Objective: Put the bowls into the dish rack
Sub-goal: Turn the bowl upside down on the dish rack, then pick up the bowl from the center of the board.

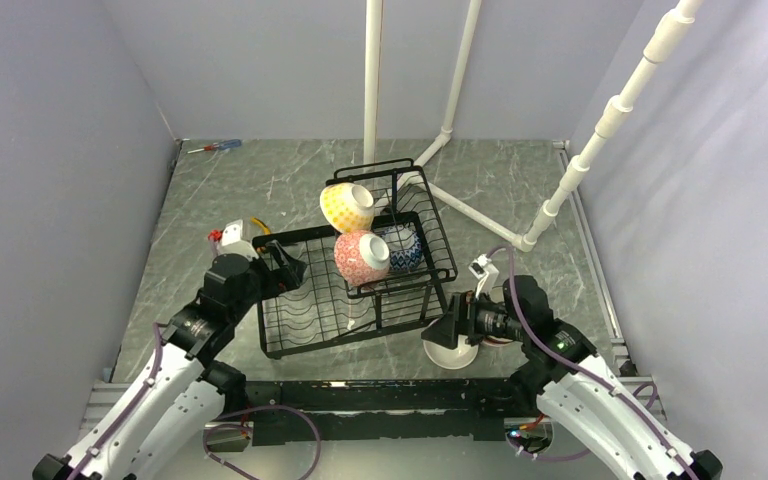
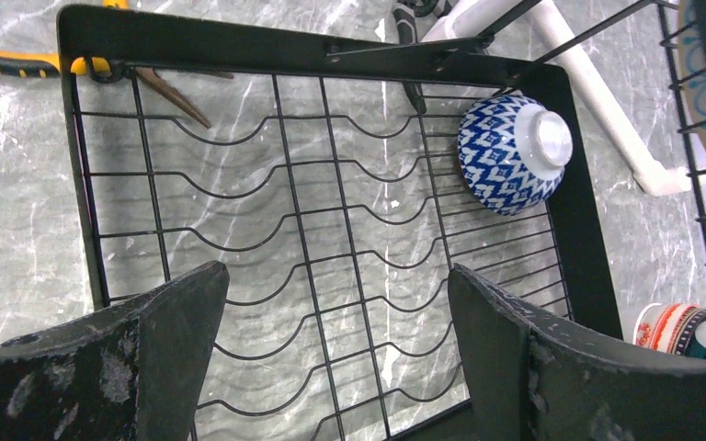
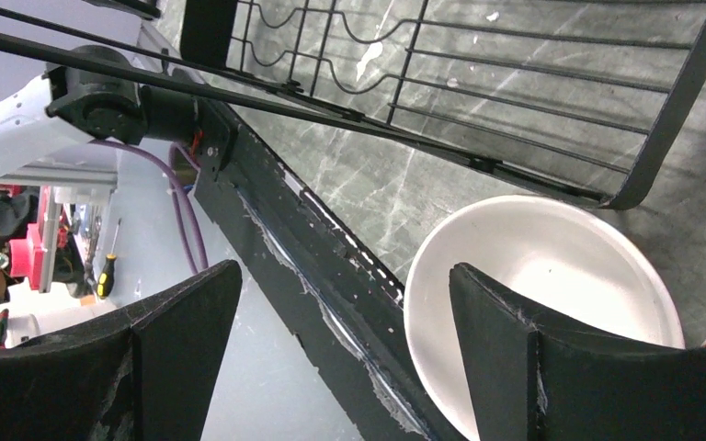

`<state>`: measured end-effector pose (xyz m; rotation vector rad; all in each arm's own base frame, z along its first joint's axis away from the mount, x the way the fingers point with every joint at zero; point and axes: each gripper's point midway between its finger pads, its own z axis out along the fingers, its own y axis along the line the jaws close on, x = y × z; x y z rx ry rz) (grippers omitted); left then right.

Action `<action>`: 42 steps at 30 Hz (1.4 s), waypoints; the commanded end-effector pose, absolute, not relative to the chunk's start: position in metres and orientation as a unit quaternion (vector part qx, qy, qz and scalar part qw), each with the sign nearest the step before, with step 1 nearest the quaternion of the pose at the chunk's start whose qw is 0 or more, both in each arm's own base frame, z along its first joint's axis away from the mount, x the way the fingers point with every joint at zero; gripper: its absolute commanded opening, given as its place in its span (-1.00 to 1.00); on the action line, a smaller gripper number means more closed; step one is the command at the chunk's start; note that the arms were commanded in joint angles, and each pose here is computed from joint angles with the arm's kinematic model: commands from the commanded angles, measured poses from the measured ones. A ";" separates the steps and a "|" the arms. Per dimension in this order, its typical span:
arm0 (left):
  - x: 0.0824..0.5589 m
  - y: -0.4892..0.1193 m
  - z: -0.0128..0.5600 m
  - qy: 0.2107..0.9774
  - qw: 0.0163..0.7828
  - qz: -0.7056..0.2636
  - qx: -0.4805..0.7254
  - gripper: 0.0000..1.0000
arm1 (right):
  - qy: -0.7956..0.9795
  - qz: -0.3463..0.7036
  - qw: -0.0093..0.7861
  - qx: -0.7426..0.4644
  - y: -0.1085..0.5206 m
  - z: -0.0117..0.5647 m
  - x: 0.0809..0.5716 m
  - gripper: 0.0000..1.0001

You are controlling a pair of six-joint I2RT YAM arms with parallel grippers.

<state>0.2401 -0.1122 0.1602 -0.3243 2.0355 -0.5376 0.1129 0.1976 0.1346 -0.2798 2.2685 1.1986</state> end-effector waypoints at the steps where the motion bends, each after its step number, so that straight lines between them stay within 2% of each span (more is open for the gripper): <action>1: 0.237 -0.111 0.192 0.819 0.513 -0.232 -0.111 0.89 | 0.843 0.454 0.271 -0.102 0.202 0.133 0.113 0.72; 6: 0.229 -0.101 0.206 0.811 0.532 -0.221 -0.107 0.89 | 0.842 0.455 0.269 -0.106 0.203 0.134 0.111 0.70; 16: 0.209 -0.120 0.263 0.767 0.583 -0.266 0.023 0.89 | 0.815 0.480 0.298 -0.127 0.209 0.166 0.113 0.74; 21: 0.200 -0.131 0.308 0.715 0.632 -0.275 0.119 0.90 | 0.802 0.485 0.319 -0.140 0.209 0.180 0.114 0.77; 27: 0.184 -0.163 0.340 0.637 0.657 -0.309 0.260 0.89 | 0.791 0.489 0.335 -0.154 0.210 0.193 0.114 0.79; 34: 0.167 -0.205 0.368 0.527 0.653 -0.361 0.408 0.89 | 0.776 0.496 0.357 -0.152 0.208 0.206 0.114 0.82; 38: 0.155 -0.224 0.390 0.446 0.659 -0.392 0.461 0.89 | 0.778 0.483 0.380 -0.133 0.202 0.217 0.120 0.82; 42: 0.143 -0.245 0.391 0.397 0.651 -0.402 0.507 0.89 | 0.780 0.464 0.405 -0.110 0.192 0.228 0.127 0.82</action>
